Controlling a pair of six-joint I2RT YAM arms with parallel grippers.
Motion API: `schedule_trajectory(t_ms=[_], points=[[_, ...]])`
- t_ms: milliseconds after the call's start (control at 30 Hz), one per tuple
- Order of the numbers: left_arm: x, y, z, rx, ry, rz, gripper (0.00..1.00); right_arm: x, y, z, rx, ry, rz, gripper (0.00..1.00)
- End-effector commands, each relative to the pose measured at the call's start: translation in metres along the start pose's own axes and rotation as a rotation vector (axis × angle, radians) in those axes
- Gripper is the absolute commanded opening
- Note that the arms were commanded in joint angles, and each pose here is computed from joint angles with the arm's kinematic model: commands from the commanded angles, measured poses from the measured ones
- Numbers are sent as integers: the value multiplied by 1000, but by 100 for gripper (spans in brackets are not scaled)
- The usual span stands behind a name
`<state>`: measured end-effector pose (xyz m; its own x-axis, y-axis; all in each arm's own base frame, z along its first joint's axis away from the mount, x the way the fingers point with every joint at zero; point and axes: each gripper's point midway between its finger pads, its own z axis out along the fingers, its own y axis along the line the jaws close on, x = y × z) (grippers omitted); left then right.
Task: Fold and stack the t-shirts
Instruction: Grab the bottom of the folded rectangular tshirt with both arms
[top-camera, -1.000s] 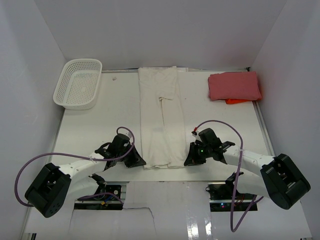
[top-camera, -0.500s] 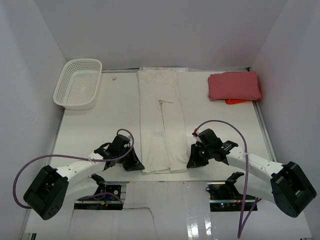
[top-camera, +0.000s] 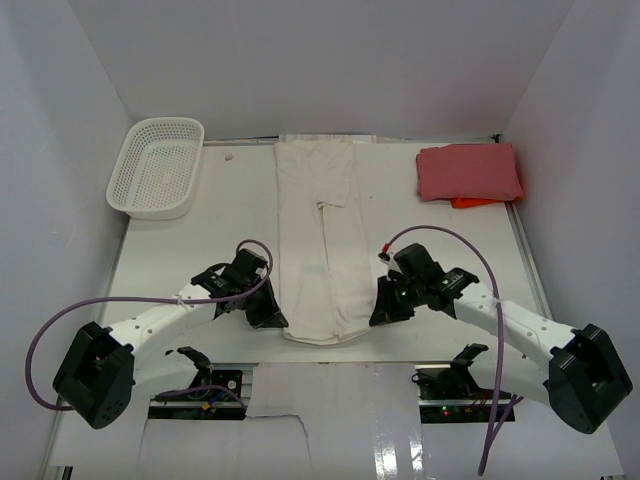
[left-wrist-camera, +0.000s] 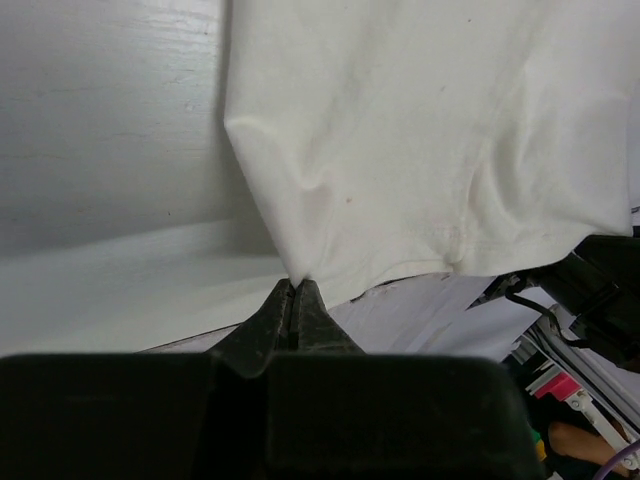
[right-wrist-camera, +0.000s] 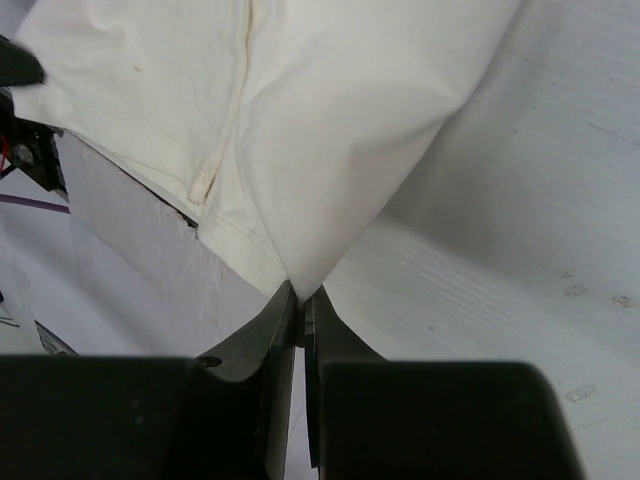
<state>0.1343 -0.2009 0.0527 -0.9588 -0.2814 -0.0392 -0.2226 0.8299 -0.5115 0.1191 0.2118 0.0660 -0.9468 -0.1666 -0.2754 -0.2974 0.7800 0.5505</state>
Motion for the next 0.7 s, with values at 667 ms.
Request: schedule_trajectory(t_ms=[667], points=[[-152,-61,-60,-169,-497,102,0,-149,33,-34,144,-267,-208,8]])
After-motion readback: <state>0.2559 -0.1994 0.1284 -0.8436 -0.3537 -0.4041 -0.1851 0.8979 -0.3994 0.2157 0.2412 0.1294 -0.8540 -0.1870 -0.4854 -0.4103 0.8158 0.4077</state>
